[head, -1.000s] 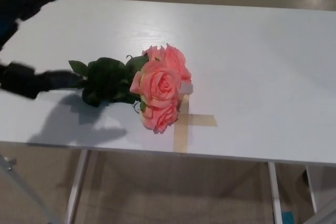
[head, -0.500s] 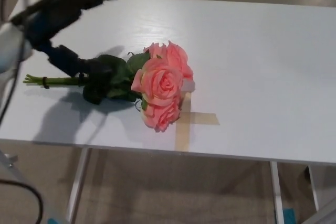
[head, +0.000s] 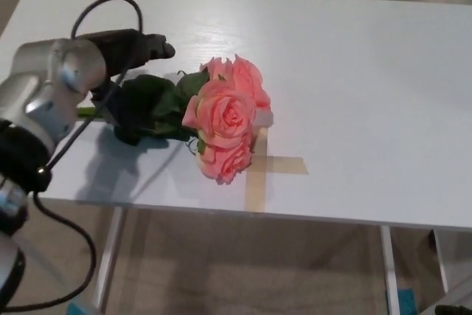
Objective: Use the left hand to pick up the rose and passes it to a human.
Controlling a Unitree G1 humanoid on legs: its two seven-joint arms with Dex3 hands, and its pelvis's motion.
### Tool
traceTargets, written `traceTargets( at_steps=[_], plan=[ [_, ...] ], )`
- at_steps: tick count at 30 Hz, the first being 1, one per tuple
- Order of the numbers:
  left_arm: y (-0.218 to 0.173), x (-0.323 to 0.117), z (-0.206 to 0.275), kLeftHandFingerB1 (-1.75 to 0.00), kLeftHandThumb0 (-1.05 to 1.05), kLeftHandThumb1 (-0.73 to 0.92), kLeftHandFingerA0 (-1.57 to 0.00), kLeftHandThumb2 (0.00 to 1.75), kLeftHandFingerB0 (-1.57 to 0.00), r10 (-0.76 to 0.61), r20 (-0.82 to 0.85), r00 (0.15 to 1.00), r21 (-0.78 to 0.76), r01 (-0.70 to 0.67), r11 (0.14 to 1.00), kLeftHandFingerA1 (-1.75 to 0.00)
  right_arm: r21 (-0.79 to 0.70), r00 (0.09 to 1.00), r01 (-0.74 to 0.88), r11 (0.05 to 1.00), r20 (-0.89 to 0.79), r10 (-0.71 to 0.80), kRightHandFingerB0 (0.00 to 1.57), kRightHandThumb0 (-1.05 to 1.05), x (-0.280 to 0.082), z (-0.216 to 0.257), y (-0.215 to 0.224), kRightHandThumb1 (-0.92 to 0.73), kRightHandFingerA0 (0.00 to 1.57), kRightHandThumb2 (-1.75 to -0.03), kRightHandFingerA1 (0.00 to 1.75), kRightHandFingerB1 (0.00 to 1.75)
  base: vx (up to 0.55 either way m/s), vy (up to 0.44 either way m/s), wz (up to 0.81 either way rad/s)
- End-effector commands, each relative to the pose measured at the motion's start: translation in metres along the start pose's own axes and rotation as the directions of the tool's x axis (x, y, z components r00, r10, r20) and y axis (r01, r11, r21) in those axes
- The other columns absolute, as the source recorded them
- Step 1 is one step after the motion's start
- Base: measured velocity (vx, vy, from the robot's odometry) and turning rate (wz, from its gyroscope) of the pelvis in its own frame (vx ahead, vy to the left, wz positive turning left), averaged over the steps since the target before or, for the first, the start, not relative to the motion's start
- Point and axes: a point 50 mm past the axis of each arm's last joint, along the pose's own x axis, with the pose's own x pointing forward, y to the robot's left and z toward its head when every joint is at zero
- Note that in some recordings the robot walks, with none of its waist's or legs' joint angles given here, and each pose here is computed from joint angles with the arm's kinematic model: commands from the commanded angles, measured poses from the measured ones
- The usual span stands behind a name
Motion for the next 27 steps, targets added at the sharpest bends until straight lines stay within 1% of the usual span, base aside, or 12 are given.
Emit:
traceTargets(
  at_steps=[1, 6, 12, 15, 24, 26, 27],
  plan=[
    [-0.005, 0.008, 0.005, -0.24, -0.54, 0.35, 0.00, 0.74, 0.00, 0.052, -0.085, 0.995, 0.119, -0.042, 0.992, -0.17, -0.035, 0.999, -0.001, 0.999, -0.039, 0.000, 0.47, -0.37, -0.001, -0.009, -0.002, -0.63, 0.75, -0.59, 0.49, 0.38, 0.00, 0.000, 0.00],
    [-0.006, 0.009, 0.008, -0.24, -0.54, 0.35, 0.00, 0.75, 0.00, 0.049, -0.091, 0.995, 0.134, -0.037, 0.990, -0.17, -0.043, 0.999, -0.004, 0.999, -0.036, 0.002, 0.47, -0.37, -0.001, -0.008, -0.002, -0.63, 0.74, -0.59, 0.49, 0.38, 0.00, 0.000, 0.00],
    [-0.011, 0.014, 0.016, -0.24, -0.55, 0.36, -0.01, 0.75, -0.01, 0.037, -0.078, 0.996, 0.113, -0.028, 0.993, -0.19, -0.059, 1.000, -0.007, 0.998, -0.030, 0.005, 0.48, -0.37, -0.001, -0.007, -0.003, -0.63, 0.74, -0.59, 0.49, 0.38, 0.00, 0.000, 0.00],
    [-0.026, 0.019, 0.024, -0.21, -0.58, 0.38, -0.06, 0.74, -0.06, 0.026, -0.057, 0.998, 0.112, -0.019, 0.994, -0.19, -0.061, 0.999, -0.014, 0.998, -0.033, 0.012, 0.49, -0.37, -0.001, -0.007, -0.001, -0.63, 0.74, -0.59, 0.49, 0.39, 0.00, 0.000, 0.00],
    [-0.031, 0.023, 0.032, -0.19, -0.62, 0.41, -0.08, 0.75, -0.07, 0.020, -0.046, 0.999, 0.134, -0.014, 0.991, -0.21, -0.050, 1.000, -0.010, 0.999, -0.020, 0.009, 0.49, -0.38, 0.001, -0.001, -0.003, -0.64, 0.74, -0.59, 0.49, 0.39, 0.00, 0.000, 0.00],
    [-0.038, 0.025, 0.035, -0.19, -0.62, 0.41, -0.09, 0.74, -0.08, 0.006, -0.042, 0.999, 0.126, 0.000, 0.992, -0.22, -0.044, 1.000, -0.011, 0.999, -0.021, 0.010, 0.49, -0.38, 0.000, -0.002, -0.003, -0.64, 0.74, -0.59, 0.49, 0.39, 0.00, 0.000, 0.00],
    [-0.041, 0.025, 0.035, -0.23, -0.57, 0.43, -0.09, 0.55, -0.04, 0.004, -0.041, 0.999, 0.123, 0.001, 0.992, -0.25, -0.040, 1.000, -0.011, 0.999, -0.021, 0.010, 0.50, -0.38, 0.000, -0.002, -0.003, -0.64, 0.75, -0.59, 0.49, 0.39, 0.00, 0.000, 0.00]
  ],
)
